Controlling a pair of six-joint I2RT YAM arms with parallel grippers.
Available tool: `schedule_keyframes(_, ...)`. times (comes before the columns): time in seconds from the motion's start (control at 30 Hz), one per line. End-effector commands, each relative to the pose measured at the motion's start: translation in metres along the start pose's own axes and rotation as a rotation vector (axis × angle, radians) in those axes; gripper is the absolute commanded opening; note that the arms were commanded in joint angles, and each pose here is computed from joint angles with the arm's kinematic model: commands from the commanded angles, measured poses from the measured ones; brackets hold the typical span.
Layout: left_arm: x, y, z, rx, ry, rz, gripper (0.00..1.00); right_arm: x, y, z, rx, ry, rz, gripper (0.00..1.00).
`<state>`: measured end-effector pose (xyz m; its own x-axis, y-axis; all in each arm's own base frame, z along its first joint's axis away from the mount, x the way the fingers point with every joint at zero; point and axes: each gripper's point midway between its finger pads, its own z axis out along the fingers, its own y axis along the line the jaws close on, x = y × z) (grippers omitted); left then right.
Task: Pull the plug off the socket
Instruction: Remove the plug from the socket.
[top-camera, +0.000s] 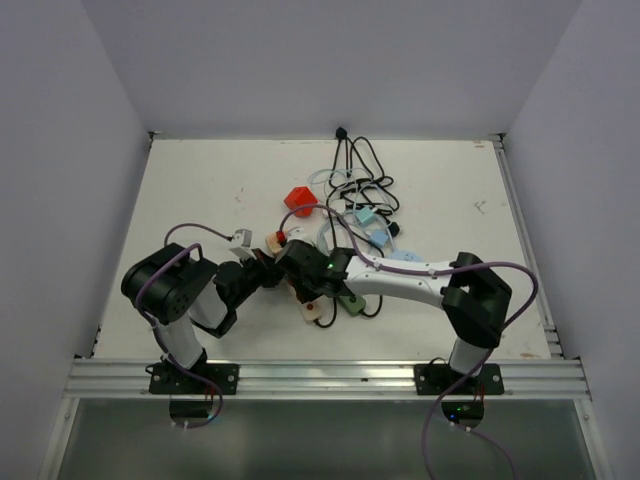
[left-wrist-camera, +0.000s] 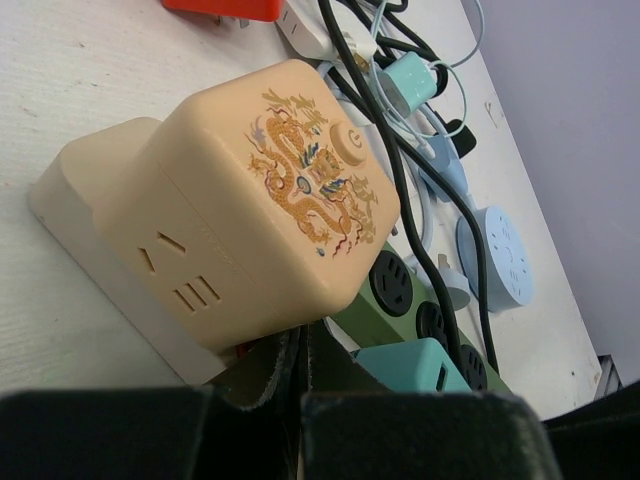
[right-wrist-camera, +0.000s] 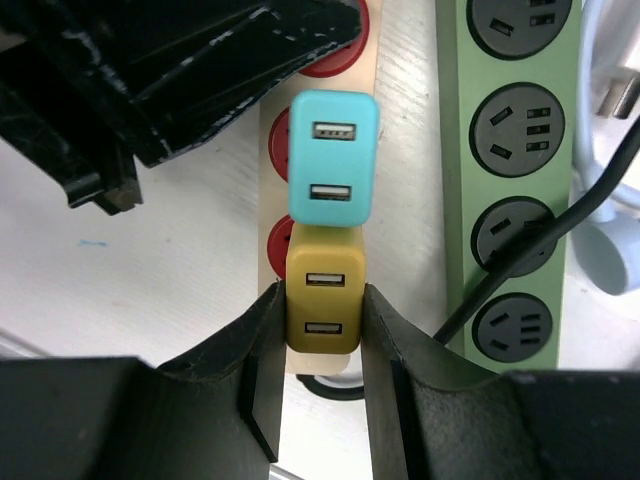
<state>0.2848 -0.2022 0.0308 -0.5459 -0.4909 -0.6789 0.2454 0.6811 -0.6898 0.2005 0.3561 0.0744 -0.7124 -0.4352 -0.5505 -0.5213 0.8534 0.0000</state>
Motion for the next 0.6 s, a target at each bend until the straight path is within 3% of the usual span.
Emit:
schedule_keyframes(0.0,0.081,0.106,-0.052,-0.428,0.314,0.058,0.0,-0.022,0.039,-0.04,-0.351,-0.045,0.136,0.1)
schedule_keyframes(0.13,0.081,0.106,-0.052,-0.429,0.314,0.06,0.0,-0.027,0.036,-0.042,-0.346,-0.045,0.127,0.11)
schedule_keyframes(0.4,0.081,0.106,-0.052,-0.432,0.316,0.063,0.0,-0.013,0.049,-0.02,0.016,-0.009,-0.14,0.16)
schedule_keyframes(0.57,0.082,0.107,-0.051,-0.436,0.322,0.066,0.0,-0.013,0.051,-0.025,0.014,-0.012,-0.138,0.17)
